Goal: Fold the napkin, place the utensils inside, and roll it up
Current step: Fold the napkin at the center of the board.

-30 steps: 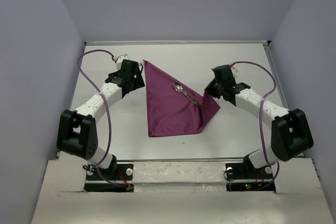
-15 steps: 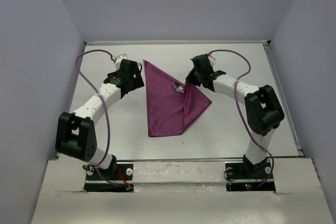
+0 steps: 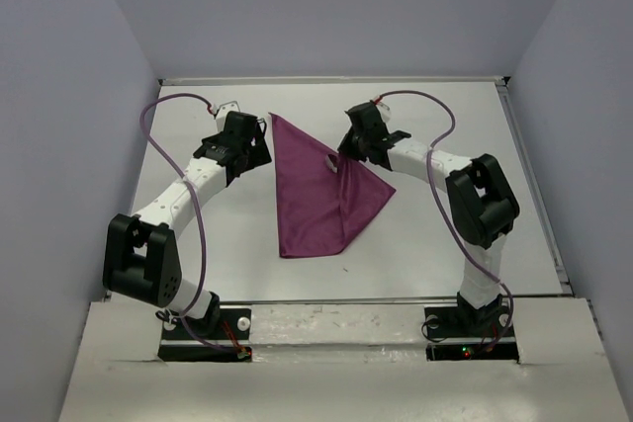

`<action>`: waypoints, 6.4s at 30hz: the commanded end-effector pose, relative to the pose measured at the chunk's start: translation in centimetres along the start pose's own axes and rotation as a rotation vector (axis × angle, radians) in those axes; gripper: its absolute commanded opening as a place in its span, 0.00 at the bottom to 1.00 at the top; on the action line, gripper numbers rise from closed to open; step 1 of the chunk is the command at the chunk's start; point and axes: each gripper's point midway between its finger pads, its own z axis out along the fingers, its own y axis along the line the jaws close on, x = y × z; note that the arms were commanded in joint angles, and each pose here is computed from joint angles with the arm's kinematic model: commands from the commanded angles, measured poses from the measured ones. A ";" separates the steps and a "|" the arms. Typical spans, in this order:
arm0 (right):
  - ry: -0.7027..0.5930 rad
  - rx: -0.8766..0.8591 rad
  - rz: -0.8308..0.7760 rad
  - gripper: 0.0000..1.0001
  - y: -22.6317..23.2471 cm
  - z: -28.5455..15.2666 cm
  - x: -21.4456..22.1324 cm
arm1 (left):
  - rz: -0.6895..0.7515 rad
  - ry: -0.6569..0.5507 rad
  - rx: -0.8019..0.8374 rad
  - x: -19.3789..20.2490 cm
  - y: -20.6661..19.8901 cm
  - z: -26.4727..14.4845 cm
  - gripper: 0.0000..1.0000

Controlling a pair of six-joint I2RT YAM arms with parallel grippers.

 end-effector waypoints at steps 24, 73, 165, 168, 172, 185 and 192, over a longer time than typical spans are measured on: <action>-0.071 -0.108 -0.056 0.51 5.7 -1.0 -2.6 | -0.012 -0.013 0.023 -0.3 0.0 -0.8 0.99; -0.271 0.337 -0.326 0.59 -8.0 -16.4 -7.1 | -0.194 0.082 0.055 -8.3 -11.5 21.1 0.50; -0.338 0.371 -0.239 0.61 -13.6 -20.6 -5.5 | 0.088 0.091 0.414 6.2 -29.3 -6.2 0.00; -0.338 0.369 -0.230 0.61 -13.7 -20.8 -5.4 | 0.098 0.097 0.410 6.8 -29.5 -6.0 0.00; -0.337 0.363 -0.231 0.62 -13.7 -20.9 -5.4 | 0.101 0.102 0.398 7.4 -29.6 -5.3 0.00; -0.344 0.381 -0.238 0.64 -14.1 -21.0 -5.7 | 0.124 0.142 0.401 9.0 -30.8 -3.8 0.00; -0.360 0.403 -0.224 0.64 -14.8 -21.2 -6.3 | 0.145 0.159 0.429 9.9 -31.0 -4.1 0.00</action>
